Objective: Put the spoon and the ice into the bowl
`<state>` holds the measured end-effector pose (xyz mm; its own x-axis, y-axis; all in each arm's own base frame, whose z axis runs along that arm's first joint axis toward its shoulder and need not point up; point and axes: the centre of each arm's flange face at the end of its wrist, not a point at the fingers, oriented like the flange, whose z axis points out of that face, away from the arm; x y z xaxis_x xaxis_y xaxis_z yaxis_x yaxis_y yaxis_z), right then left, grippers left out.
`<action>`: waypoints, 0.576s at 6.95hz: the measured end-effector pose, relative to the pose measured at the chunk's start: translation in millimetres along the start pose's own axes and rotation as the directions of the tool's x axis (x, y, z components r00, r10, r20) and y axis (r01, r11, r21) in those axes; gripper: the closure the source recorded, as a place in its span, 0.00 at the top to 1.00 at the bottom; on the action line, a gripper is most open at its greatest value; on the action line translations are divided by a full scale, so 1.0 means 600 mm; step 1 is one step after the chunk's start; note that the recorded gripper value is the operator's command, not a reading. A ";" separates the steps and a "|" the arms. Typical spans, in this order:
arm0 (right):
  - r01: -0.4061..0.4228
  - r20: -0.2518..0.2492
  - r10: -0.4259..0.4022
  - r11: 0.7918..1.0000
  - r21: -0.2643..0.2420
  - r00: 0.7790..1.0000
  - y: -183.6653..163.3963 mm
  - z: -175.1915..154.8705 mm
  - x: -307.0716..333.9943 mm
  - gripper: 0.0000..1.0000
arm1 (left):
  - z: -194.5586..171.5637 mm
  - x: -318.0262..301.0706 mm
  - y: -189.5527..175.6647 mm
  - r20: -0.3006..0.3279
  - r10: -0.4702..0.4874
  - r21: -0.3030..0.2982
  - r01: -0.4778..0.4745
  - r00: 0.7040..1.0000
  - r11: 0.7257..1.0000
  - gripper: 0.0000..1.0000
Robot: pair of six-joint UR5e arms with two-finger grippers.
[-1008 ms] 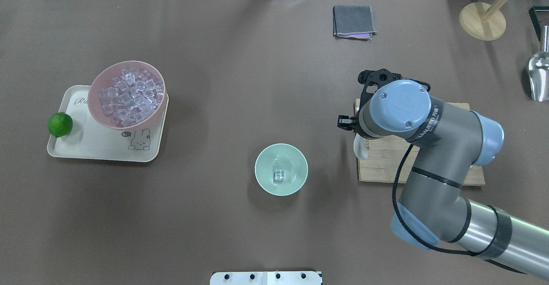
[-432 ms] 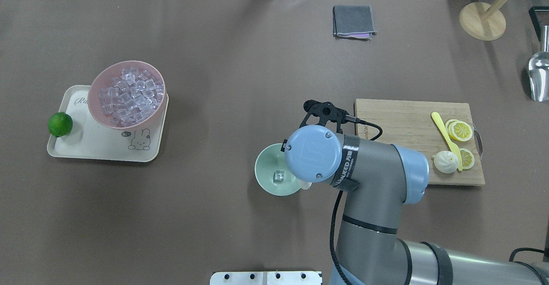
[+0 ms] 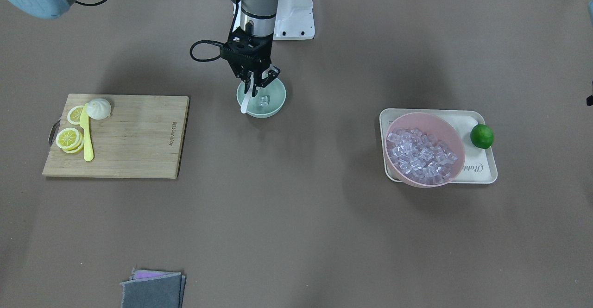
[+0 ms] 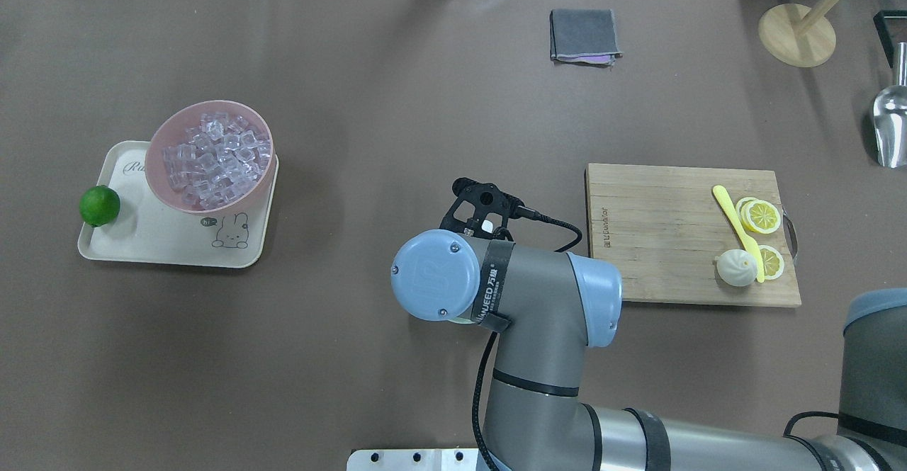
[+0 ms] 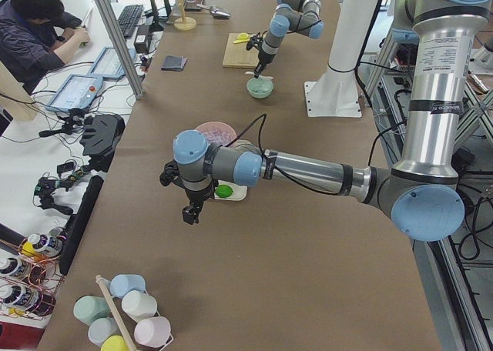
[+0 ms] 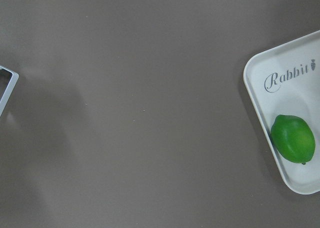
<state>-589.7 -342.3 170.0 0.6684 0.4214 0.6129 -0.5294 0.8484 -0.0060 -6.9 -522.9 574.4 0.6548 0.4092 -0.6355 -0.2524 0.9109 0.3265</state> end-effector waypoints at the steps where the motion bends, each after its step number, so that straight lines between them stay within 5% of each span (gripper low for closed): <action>1: 0.007 -0.008 -0.007 1.000 0.016 1.000 -0.011 0.007 -0.005 0.00 | 0.000 0.000 0.000 0.000 0.000 0.000 0.000 1.000 1.000 0.99; 2: 0.031 -0.023 -0.030 0.999 0.030 0.999 -0.024 0.019 -0.004 0.07 | 0.001 0.000 0.000 0.000 0.000 -0.001 0.000 1.000 1.000 0.99; 3: 0.059 -0.036 -0.058 0.997 0.039 0.998 -0.033 0.029 -0.001 0.98 | 0.001 0.001 0.000 0.000 0.000 -0.001 0.000 1.000 1.000 0.99; 4: 0.079 -0.043 -0.077 0.996 0.044 0.996 -0.038 0.035 0.001 1.00 | 0.001 0.001 0.000 0.000 0.001 -0.001 -0.001 1.000 1.000 0.99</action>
<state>-588.3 -368.2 186.8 0.7291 0.3685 0.5767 -0.4978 0.8638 0.0773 -6.3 -522.8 574.5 0.6544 0.4098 -0.6355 -0.2535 0.9107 0.3262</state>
